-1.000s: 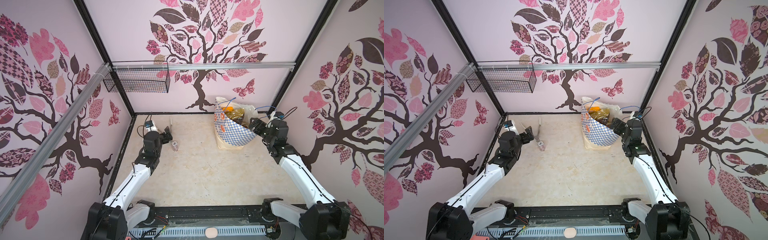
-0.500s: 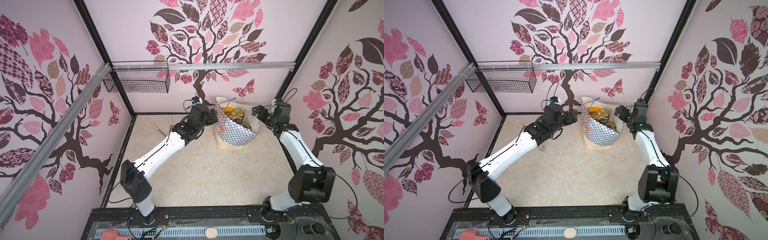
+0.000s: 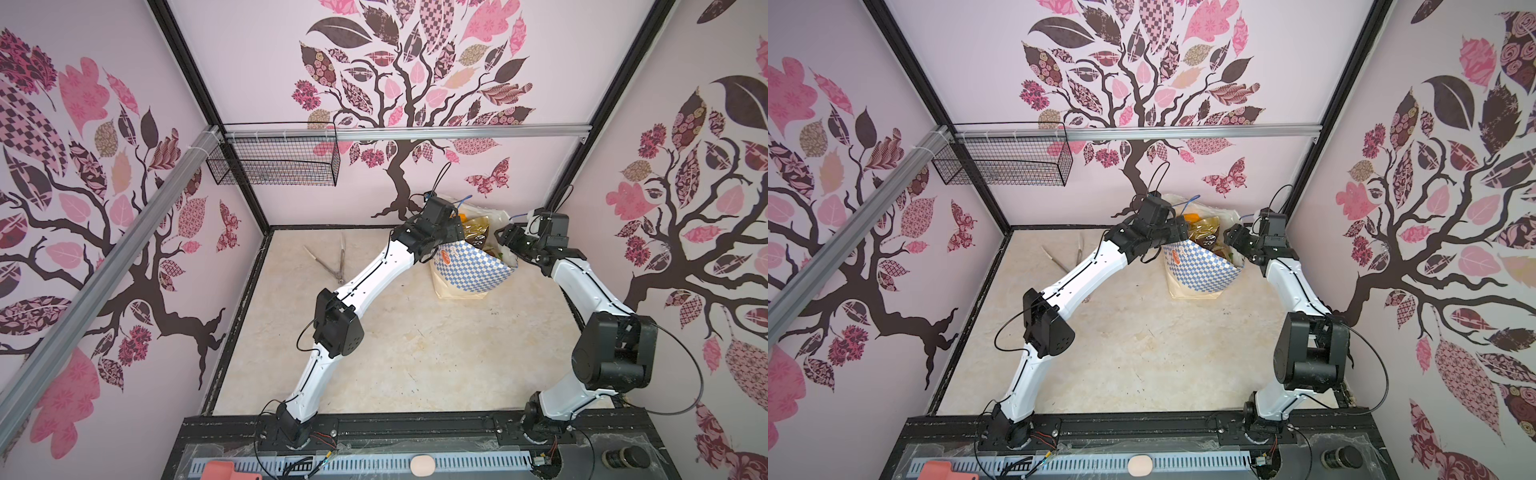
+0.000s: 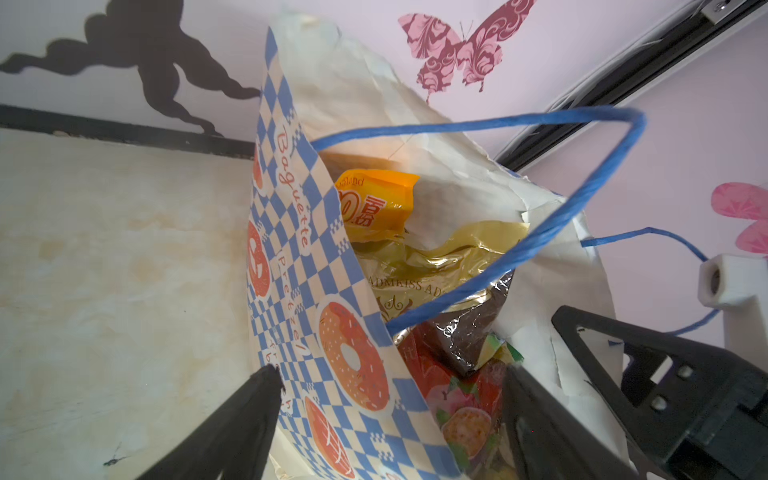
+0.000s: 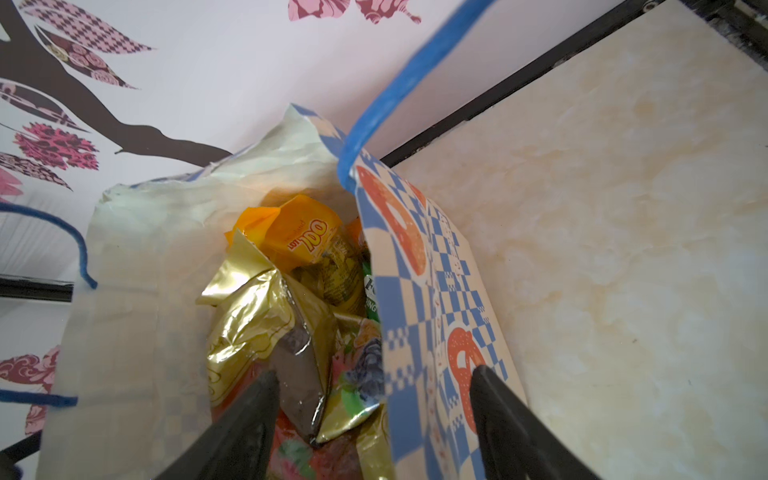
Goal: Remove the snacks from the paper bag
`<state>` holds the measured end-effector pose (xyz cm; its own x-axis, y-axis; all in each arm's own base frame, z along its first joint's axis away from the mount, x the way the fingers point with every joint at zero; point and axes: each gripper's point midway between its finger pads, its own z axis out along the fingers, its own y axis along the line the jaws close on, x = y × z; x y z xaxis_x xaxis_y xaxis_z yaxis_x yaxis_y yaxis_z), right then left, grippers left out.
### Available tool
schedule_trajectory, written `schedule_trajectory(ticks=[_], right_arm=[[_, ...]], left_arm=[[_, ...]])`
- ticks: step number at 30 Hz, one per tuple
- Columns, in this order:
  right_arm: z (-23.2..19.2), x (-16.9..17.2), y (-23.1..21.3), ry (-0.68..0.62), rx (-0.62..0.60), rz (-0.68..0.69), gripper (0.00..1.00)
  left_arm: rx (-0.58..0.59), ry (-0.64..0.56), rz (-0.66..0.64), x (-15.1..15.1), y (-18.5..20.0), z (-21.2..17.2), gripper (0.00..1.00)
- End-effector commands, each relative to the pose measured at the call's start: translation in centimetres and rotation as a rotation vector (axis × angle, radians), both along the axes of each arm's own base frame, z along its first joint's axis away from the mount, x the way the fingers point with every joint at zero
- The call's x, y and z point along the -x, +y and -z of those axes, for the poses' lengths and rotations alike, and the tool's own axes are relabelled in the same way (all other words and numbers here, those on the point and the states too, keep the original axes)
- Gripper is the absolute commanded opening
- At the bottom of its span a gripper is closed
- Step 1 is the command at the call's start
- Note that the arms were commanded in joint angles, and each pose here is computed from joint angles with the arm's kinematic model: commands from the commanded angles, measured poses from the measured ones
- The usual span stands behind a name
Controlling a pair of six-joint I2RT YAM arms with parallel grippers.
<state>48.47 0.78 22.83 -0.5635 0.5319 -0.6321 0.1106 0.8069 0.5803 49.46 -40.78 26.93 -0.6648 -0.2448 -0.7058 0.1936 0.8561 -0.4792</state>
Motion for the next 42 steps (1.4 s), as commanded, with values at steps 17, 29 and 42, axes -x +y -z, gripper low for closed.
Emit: schedule_trajectory(ticks=[17,29,42], right_arm=[[-1.4,2.0,2.0,-0.045,-0.066,-0.062,0.37],[-2.5,9.3,10.0,-0.049,-0.185,-0.249,0.22],[-4.5,19.1,14.7,-0.096,-0.338,-0.363,0.67]], left_arm=[[0.058,0.070,0.041,-0.1,4.0,-0.7,0.00],[-0.032,0.070,0.075,8.7,10.8,-2.0,0.00],[-0.038,0.091,0.007,20.0,19.8,-1.0,0.00]])
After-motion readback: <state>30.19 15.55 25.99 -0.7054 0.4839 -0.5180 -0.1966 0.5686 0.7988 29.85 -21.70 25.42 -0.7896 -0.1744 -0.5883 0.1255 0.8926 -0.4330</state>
